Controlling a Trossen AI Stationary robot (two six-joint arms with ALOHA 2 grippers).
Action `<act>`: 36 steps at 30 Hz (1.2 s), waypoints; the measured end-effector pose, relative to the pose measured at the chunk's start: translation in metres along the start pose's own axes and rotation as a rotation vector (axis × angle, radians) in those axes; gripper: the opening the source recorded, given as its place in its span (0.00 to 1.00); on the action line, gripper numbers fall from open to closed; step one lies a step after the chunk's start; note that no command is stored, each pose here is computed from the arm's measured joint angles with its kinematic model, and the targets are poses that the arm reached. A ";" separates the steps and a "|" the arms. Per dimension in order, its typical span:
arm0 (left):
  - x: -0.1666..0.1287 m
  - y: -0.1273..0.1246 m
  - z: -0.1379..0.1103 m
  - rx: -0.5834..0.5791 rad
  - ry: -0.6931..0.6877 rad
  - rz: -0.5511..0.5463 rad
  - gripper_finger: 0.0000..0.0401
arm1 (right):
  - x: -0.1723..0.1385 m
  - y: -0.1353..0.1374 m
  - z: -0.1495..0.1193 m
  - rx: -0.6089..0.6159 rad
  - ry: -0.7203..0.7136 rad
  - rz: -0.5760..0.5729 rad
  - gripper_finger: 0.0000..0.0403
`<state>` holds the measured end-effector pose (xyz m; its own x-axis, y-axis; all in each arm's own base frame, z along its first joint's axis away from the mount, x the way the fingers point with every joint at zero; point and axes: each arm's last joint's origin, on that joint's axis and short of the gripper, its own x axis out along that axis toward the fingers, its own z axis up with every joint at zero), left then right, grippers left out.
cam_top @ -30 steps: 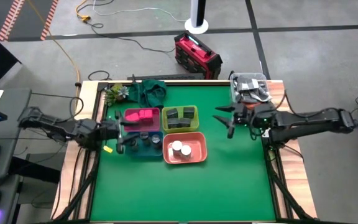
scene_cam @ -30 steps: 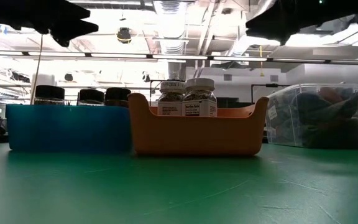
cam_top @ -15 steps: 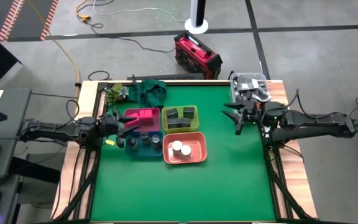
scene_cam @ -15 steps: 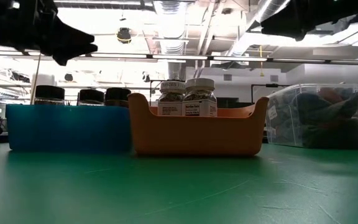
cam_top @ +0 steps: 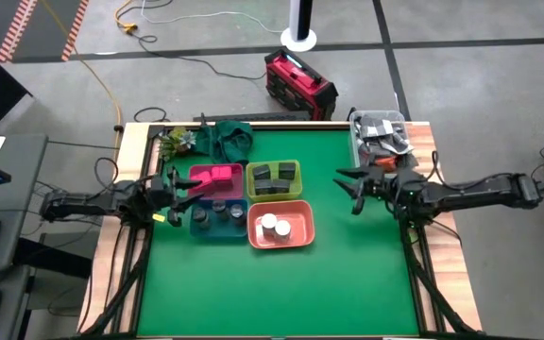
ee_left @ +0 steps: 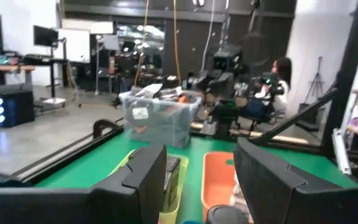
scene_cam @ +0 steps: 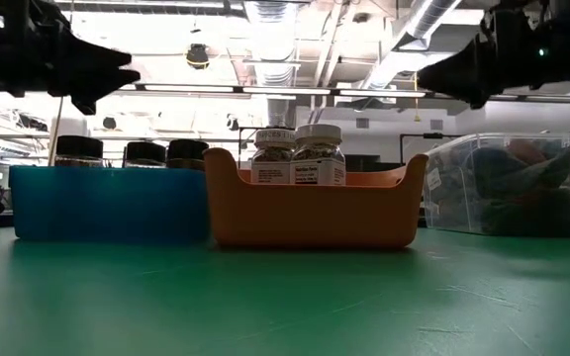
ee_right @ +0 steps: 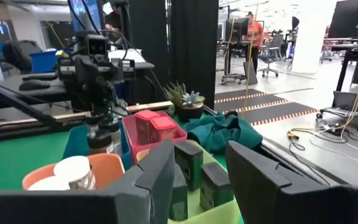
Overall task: Sort spices by type
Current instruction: Return to Home Position
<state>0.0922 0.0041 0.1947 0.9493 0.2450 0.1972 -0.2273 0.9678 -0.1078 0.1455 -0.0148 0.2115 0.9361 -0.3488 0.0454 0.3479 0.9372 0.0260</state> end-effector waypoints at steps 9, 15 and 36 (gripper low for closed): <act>0.000 0.000 -0.005 0.018 0.054 -0.021 0.44 | -0.014 -0.005 -0.024 0.062 0.014 -0.003 0.43; 0.000 0.000 -0.003 0.077 0.033 -0.022 0.44 | -0.028 -0.010 -0.036 0.101 -0.003 -0.024 0.43; -0.001 0.001 -0.013 0.137 0.144 -0.007 0.40 | -0.046 -0.013 -0.029 0.155 -0.086 0.004 0.43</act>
<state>0.0936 0.0038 0.1815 0.9699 0.2370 0.0553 -0.2388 0.9707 0.0285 0.0997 -0.0112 0.1802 0.9273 -0.3508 0.1305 0.3260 0.9283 0.1791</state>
